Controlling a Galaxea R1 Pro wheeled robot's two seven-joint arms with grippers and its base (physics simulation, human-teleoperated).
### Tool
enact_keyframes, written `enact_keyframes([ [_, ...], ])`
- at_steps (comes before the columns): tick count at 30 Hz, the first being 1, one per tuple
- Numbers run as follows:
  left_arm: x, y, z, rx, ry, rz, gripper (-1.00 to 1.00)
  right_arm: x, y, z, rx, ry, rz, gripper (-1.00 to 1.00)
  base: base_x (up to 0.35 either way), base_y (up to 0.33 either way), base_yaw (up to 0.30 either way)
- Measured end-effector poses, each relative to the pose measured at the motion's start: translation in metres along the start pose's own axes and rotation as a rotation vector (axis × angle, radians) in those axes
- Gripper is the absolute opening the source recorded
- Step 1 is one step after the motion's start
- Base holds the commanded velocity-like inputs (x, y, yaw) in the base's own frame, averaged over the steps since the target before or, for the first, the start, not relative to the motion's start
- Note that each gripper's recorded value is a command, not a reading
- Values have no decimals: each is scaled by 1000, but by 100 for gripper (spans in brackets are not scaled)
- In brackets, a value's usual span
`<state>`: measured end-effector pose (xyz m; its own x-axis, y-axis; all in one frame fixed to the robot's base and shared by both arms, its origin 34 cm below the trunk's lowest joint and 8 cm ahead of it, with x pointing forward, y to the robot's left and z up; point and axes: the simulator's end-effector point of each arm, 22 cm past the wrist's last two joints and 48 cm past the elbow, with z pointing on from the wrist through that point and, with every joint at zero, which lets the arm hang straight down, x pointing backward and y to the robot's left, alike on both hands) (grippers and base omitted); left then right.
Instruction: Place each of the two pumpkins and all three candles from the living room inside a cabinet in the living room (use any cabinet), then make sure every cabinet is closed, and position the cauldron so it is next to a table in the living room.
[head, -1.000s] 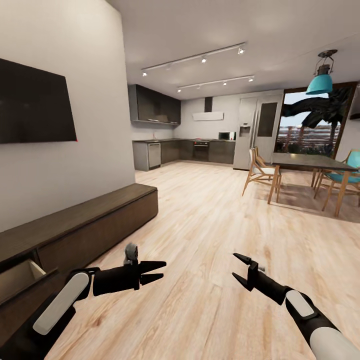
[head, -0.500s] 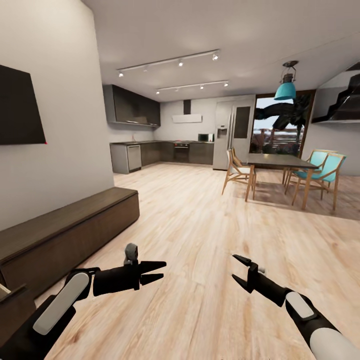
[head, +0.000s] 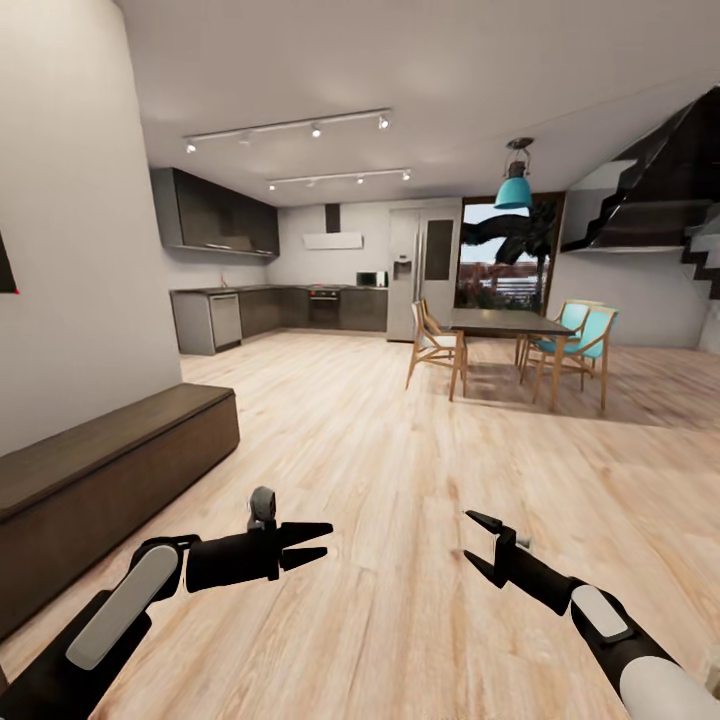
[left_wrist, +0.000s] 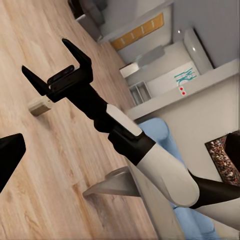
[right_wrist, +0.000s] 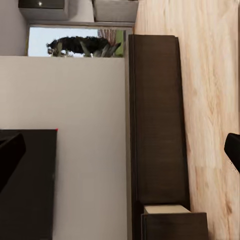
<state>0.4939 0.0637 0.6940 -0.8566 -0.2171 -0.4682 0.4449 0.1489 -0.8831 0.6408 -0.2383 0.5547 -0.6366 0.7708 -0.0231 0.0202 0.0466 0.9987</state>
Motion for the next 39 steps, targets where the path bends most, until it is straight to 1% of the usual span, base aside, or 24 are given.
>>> enact_keyframes([
  [13,-1,-4,-1,2,-4,10,100,0,5,-1,-6,0,-6,100,0,0,-270],
  [18,-1,-6,-1,3,-4,13,100,2,1,-2,-1,0,8,100,0,0,-270],
  [21,-2,-7,-2,3,-6,16,100,3,3,-2,-14,1,11,100,0,0,-270],
  [24,-1,-8,-2,4,-5,17,100,5,-1,-4,-15,2,28,100,0,0,-271],
  [30,-1,-9,-2,4,-5,19,100,7,-4,-4,-9,2,37,100,0,0,-280],
  [34,-1,-9,-1,3,-4,20,100,10,-14,-6,6,3,61,100,0,0,-289],
  [39,0,-7,-1,2,-2,17,100,10,-18,-8,12,-2,72,100,9,0,-262],
])
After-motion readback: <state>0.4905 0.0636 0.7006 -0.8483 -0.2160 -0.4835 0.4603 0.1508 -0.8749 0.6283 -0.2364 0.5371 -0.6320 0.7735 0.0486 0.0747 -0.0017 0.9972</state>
